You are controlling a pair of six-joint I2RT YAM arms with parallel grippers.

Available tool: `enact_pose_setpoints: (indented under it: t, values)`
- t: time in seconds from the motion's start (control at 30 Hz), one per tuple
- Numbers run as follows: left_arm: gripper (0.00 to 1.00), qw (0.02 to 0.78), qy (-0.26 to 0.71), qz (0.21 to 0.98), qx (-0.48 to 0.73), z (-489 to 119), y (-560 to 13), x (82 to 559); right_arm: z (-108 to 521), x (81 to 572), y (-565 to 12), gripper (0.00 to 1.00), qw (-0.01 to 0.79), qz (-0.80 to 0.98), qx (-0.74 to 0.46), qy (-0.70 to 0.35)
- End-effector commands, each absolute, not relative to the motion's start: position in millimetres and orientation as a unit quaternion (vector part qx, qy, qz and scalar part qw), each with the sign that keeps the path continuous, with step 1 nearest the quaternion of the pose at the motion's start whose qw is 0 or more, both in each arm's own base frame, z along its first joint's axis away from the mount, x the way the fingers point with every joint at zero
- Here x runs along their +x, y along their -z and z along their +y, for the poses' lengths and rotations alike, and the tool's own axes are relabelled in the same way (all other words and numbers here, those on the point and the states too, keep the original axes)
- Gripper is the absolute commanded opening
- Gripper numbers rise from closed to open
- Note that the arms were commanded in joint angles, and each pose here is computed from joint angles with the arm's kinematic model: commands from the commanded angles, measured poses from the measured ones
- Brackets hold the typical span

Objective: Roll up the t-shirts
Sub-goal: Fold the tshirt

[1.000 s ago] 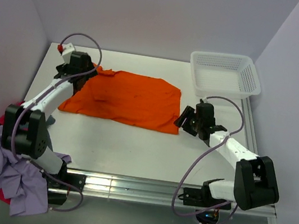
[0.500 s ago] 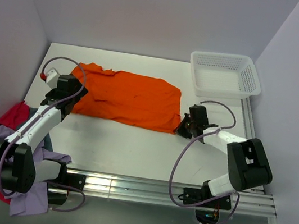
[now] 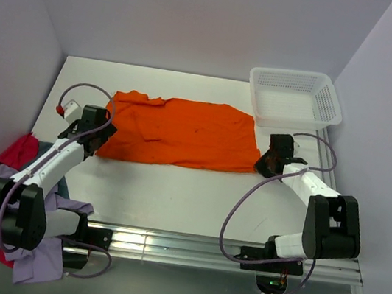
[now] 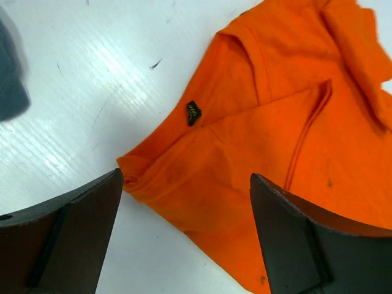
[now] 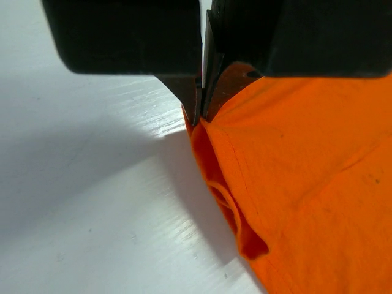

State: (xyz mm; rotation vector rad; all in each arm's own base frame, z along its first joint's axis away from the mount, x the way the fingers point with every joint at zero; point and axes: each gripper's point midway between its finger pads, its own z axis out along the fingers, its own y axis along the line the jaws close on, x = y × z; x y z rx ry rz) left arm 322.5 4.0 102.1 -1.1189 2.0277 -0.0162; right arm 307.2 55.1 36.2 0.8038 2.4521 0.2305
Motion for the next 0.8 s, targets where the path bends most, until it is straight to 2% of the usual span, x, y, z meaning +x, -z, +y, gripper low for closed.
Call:
enact_pose_setpoints:
  t: [0.0,0.27,0.47,0.73,0.77]
  values:
    - [0.89,0.391,0.014,0.804,-0.447,-3,-88,321,46,311,-39,0.0,0.274,0.914,0.292,-0.069]
    - [0.81,0.352,0.012,0.825,-0.442,-26,-61,310,45,311,-31,0.0,0.27,0.912,0.299,-0.077]
    - [0.73,0.345,-0.013,0.809,-0.476,-15,-50,288,38,311,-33,0.0,0.274,0.908,0.308,-0.073]
    - [0.55,0.345,-0.077,0.782,-0.514,8,-37,277,31,310,-37,0.0,0.279,0.902,0.32,-0.071]
    - [0.46,0.344,-0.093,0.778,-0.517,13,-33,278,29,309,-36,0.0,0.278,0.902,0.323,-0.069]
